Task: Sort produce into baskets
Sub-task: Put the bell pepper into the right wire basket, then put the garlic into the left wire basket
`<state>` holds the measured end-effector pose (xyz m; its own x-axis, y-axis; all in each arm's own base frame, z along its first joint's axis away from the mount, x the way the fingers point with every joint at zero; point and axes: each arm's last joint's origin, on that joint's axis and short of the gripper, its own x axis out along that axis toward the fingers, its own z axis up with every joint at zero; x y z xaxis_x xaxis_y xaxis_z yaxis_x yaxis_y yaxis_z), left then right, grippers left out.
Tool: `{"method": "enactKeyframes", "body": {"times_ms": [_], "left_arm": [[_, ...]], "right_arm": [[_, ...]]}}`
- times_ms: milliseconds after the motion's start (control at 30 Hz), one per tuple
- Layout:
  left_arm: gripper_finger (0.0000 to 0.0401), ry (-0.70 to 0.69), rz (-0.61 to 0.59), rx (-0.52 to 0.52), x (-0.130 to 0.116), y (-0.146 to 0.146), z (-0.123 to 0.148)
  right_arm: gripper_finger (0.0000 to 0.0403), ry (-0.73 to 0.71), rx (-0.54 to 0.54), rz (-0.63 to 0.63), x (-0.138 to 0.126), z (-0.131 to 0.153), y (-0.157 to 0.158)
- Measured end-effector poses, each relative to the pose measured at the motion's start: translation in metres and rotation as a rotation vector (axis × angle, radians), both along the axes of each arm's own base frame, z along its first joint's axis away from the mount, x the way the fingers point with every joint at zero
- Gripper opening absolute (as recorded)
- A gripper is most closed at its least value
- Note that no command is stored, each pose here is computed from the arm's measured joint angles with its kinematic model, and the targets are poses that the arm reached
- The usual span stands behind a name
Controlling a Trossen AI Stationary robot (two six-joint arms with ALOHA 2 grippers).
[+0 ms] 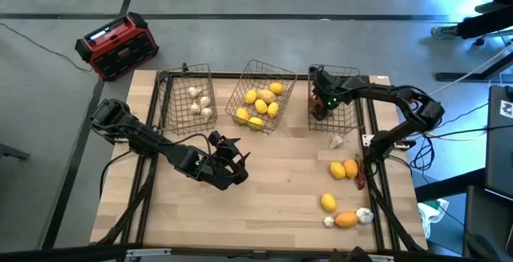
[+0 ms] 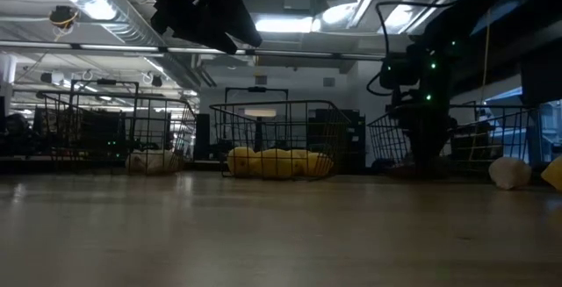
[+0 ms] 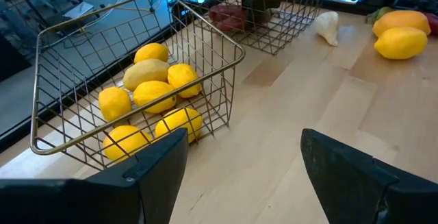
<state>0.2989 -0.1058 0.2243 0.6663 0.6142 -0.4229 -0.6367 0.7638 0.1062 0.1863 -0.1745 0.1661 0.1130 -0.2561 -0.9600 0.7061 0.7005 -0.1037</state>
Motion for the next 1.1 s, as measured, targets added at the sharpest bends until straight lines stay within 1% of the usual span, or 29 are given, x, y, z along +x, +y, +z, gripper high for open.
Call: {"method": "enactKeyframes", "body": {"times_ms": [67,367,467,567,767,933,1100], "left_arm": [[0.0281,0.000,0.000,0.000,0.000,0.000,0.000],[0.0281,-0.001,0.001,-0.001,0.000,0.000,0.000],[0.0281,-0.004,0.002,-0.004,0.000,0.000,0.000],[0.0281,-0.004,0.002,-0.004,0.000,0.000,0.000],[0.0281,-0.004,0.002,-0.004,0.000,0.000,0.000],[0.0281,-0.007,0.005,-0.008,0.000,0.000,0.000],[0.0281,-0.016,0.010,-0.017,0.000,0.000,0.000]], "right_arm": [[0.0284,-0.001,-0.002,0.003,-0.001,0.009,0.001],[0.0281,-0.098,-0.069,0.009,-0.010,0.079,0.010],[0.0280,-0.145,-0.085,0.027,-0.015,0.096,0.020],[0.0280,-0.189,-0.114,0.074,-0.018,0.111,0.037],[0.0279,-0.230,-0.077,0.158,-0.022,0.125,0.078],[0.0279,-0.233,-0.016,0.224,-0.026,0.131,0.113],[0.0279,-0.296,0.023,0.299,-0.029,0.138,0.144]]}}
